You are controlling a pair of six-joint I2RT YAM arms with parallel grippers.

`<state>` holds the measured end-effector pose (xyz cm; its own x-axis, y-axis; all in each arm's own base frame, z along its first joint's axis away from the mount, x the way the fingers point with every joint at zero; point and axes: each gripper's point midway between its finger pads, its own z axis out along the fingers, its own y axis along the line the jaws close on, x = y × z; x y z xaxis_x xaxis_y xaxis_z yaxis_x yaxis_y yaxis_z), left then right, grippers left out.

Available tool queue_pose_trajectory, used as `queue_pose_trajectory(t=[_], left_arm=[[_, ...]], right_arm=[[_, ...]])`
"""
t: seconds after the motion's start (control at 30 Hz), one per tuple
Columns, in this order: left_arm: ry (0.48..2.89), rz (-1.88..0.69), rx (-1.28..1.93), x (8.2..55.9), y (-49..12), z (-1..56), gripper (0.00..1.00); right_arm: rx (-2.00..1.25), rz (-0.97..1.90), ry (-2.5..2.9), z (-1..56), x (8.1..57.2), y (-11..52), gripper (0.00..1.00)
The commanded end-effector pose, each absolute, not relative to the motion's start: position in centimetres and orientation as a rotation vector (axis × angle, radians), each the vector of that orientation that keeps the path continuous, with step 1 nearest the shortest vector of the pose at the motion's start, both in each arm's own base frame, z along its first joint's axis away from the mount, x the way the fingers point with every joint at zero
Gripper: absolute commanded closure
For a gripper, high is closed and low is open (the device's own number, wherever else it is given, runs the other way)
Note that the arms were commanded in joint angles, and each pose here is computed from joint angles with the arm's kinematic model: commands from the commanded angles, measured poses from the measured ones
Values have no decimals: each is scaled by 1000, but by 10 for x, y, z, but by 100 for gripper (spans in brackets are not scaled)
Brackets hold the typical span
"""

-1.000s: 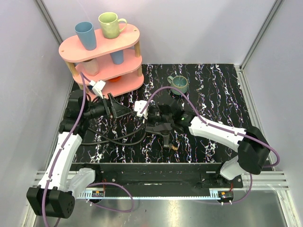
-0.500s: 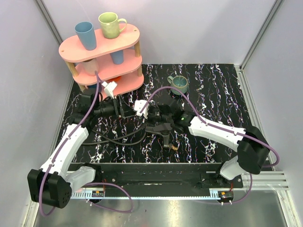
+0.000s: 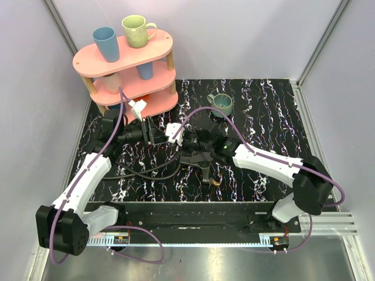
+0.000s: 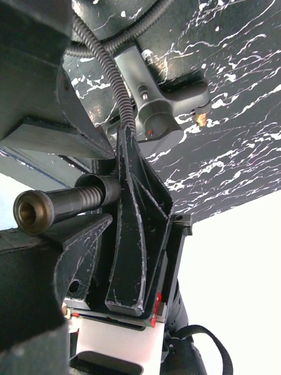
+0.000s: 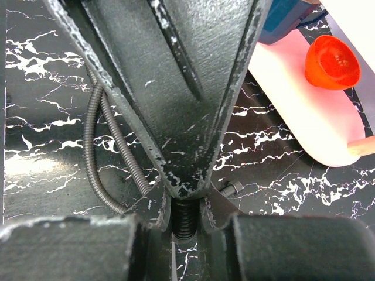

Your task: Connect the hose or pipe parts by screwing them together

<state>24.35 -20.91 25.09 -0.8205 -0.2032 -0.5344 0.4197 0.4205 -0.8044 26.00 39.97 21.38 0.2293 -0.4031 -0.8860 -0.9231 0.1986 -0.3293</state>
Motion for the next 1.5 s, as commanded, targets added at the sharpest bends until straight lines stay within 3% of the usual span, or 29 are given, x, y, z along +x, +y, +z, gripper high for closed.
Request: queue_pose_trajectory(t=[0.0,0.17,0.2,0.53,0.73,0.9,1.0,1.1,1.27,1.47], left_arm=[[2042,-1502,232,239,-215,264,55],[2051,-1517,239,233,-215,265,99],[2047,-1516,255,231,-215,267,100],[2067,-1207,156,252,-164,292,100],[2091,-1229,115,247,-163,289,100],[2143,-930,44,259,-133,272,100],[2111,-991,66,256,-140,286,100],[2041,-1289,129,241,-168,305,100],[2123,-863,25,253,-125,291,100],[2147,-927,99,244,-133,286,100]], right_arm=[[-1335,579,1320,232,268,404,100],[-1327,559,1331,229,271,402,100],[-1328,555,1337,227,271,401,100],[-1372,488,1382,203,276,390,100],[-1352,415,1410,197,292,383,100],[-1391,476,1401,197,284,387,100],[-1441,568,1400,196,273,398,100],[-1440,566,1404,193,276,400,100],[-1436,525,1419,188,281,397,100],[-1369,478,1421,190,297,394,100]])
